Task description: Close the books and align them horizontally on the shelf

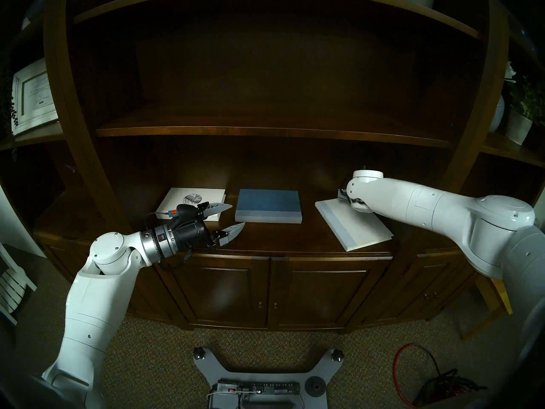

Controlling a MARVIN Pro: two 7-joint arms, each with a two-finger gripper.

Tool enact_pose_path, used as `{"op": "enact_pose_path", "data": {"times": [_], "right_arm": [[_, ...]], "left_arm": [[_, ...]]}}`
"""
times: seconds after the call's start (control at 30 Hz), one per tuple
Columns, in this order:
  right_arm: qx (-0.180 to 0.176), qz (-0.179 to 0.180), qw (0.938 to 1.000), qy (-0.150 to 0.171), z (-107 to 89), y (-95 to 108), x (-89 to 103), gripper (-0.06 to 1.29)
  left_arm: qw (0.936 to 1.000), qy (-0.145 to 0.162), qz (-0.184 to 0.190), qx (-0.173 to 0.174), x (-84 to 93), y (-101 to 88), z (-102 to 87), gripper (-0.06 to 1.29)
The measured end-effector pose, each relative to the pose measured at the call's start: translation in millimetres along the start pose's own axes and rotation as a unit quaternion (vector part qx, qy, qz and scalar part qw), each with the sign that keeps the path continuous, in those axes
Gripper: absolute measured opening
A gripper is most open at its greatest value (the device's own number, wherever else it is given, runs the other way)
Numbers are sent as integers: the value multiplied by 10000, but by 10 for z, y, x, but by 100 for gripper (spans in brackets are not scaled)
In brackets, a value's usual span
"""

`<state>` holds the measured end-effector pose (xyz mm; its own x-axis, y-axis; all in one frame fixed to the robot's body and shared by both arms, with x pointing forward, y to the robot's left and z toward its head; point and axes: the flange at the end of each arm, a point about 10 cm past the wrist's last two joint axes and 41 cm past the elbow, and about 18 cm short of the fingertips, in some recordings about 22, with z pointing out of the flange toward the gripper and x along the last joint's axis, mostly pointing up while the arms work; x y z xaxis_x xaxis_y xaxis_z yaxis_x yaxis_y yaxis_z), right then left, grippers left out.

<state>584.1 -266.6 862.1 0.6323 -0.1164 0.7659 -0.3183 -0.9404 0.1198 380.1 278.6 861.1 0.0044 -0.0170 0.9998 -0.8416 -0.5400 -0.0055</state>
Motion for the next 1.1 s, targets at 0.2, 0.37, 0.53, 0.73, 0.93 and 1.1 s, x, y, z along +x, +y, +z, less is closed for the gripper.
{"op": "enact_pose_path", "data": {"times": [0.2, 0.37, 0.53, 0.73, 0.93, 1.1], "right_arm": [[29, 180, 9996, -219, 110, 4, -5, 126], [132, 315, 9990, -287, 181, -11, 36, 126], [221, 432, 9984, -296, 254, 8, 76, 126], [246, 523, 9978, -320, 347, 39, 78, 126], [247, 532, 9978, -316, 392, 38, 77, 126], [275, 508, 9976, -378, 386, 28, 85, 126]], "left_arm": [[10000, 0, 0, 0, 1, 0, 0, 121], [10000, 0, -1, 1, 1, -1, -1, 121], [10000, 0, -5, 1, 1, -1, 0, 121], [10000, -2, -12, 2, 2, -1, 0, 121], [10000, -4, -17, 4, 2, -2, 0, 121], [10000, -4, -19, 5, 2, -2, 0, 121]]}}
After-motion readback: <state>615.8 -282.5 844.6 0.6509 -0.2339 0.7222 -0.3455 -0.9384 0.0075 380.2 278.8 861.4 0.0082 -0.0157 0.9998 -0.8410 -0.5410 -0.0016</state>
